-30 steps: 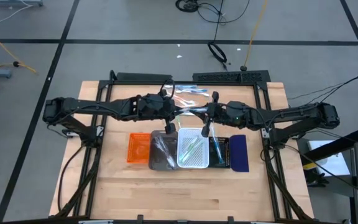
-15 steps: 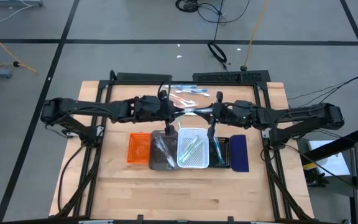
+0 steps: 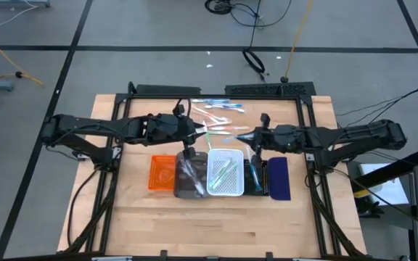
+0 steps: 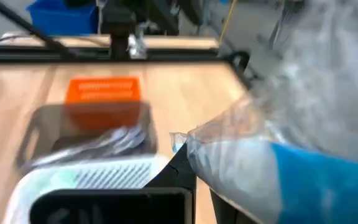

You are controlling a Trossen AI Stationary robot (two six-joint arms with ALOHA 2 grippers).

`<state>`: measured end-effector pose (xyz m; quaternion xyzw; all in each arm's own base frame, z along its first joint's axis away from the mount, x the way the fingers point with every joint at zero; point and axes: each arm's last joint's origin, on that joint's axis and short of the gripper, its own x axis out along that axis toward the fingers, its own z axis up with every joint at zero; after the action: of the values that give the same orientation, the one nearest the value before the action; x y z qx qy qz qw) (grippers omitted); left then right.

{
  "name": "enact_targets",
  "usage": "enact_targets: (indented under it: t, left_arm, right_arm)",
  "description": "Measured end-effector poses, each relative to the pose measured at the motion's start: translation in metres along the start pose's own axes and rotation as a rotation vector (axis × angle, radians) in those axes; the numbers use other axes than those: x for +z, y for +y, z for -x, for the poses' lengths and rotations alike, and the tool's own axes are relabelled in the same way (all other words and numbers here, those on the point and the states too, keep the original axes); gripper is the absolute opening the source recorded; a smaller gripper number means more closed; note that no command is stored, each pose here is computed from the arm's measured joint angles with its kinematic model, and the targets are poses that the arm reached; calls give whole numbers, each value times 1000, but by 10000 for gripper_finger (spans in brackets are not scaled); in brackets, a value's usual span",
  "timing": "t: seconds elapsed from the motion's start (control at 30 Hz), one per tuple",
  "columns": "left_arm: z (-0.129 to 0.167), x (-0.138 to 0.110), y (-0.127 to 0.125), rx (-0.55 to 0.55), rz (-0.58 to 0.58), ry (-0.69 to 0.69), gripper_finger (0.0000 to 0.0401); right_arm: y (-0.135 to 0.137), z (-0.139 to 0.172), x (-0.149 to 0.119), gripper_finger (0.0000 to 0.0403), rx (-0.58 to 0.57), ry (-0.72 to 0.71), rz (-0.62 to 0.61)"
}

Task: Pick & Place Toothbrushes
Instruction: Put the blue toothbrush into the right black bin

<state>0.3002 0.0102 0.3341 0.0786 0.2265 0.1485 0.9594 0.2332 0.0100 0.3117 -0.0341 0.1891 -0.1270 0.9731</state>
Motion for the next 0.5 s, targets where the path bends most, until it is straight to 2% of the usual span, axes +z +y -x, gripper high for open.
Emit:
enact_targets:
  t: [0.2,0.4,0.5]
  left_arm:
    - [-2,-5,-1,-4,5,51,123]
    - [-2,-6,-1,-4,5,57,122]
    - [-2,-6,-1,-4,5,58,122]
  right_arm:
    - [8,17,-16,11,47,157,-64]
    - [10,35,-25,11,157,284,-196]
    - [11,40,-31,11,174,359,-265]
